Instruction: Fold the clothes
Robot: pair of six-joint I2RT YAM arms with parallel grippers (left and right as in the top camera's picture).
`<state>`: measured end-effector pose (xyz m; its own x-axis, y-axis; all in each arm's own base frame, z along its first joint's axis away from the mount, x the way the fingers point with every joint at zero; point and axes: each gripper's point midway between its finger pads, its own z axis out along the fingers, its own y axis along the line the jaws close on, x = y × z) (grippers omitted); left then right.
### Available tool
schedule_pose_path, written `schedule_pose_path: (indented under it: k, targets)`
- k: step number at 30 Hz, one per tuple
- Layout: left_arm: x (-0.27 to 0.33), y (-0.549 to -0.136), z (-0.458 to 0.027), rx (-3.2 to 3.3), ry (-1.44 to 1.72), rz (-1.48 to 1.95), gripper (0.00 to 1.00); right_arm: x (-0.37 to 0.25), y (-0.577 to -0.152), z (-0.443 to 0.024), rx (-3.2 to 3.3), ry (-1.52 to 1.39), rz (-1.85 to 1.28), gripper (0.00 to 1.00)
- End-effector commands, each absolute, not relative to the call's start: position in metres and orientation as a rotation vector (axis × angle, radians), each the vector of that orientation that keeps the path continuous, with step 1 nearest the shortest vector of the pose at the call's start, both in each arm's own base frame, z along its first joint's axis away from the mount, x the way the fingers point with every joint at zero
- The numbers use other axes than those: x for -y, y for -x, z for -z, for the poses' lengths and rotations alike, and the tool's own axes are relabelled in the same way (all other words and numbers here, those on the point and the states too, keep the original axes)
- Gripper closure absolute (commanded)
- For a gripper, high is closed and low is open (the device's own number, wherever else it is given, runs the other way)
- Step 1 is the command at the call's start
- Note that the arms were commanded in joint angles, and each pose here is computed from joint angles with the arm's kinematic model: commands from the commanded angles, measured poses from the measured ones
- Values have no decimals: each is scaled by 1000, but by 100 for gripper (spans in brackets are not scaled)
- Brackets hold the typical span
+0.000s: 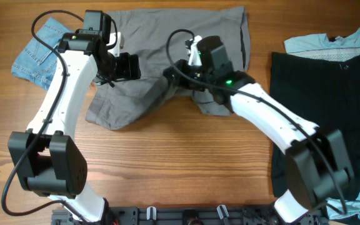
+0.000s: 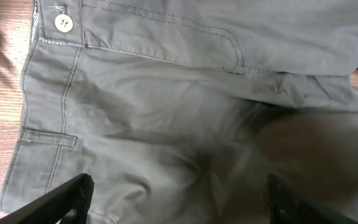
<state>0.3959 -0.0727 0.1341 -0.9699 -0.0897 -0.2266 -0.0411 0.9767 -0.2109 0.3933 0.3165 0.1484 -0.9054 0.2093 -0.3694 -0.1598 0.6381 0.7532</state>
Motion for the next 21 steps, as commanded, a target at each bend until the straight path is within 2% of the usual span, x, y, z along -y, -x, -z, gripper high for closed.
schedule_pose_path:
  k: [1,3,5,6,7,8,10,13,19,21]
  targets:
    - [71,-397,-139,-2874,70,291,12,-322,-413,-113,-2430,-73,-1081,80]
    - [71,-397,-139,-2876,70,291,13,-316,-422,-87,-2450,-118,-1002,80]
    - [71,-396,-139,-2880,71,291,13,-306,-428,-60,-2483,-169,-899,56]
    - [71,-395,-139,-2882,71,291,13,-301,-427,-42,-2519,-191,-853,35]
    - [71,-395,-139,-2884,72,290,13,-297,-426,-30,-2548,-206,-833,24]
    - [71,-394,-139,-2888,72,290,13,-295,-422,-21,-2583,-205,-841,19]
    - [71,-393,-138,-2893,73,289,13,-298,-417,-24,-2597,-69,-924,19]
    - [71,-394,-138,-2889,72,290,13,-301,-412,-53,-2542,113,-1069,19]
    - [71,-394,-139,-2888,72,290,13,-278,-398,-137,-2454,173,-1269,12]
    - [71,-394,-139,-2888,72,290,13,-264,-384,-147,-2512,124,-1256,20]
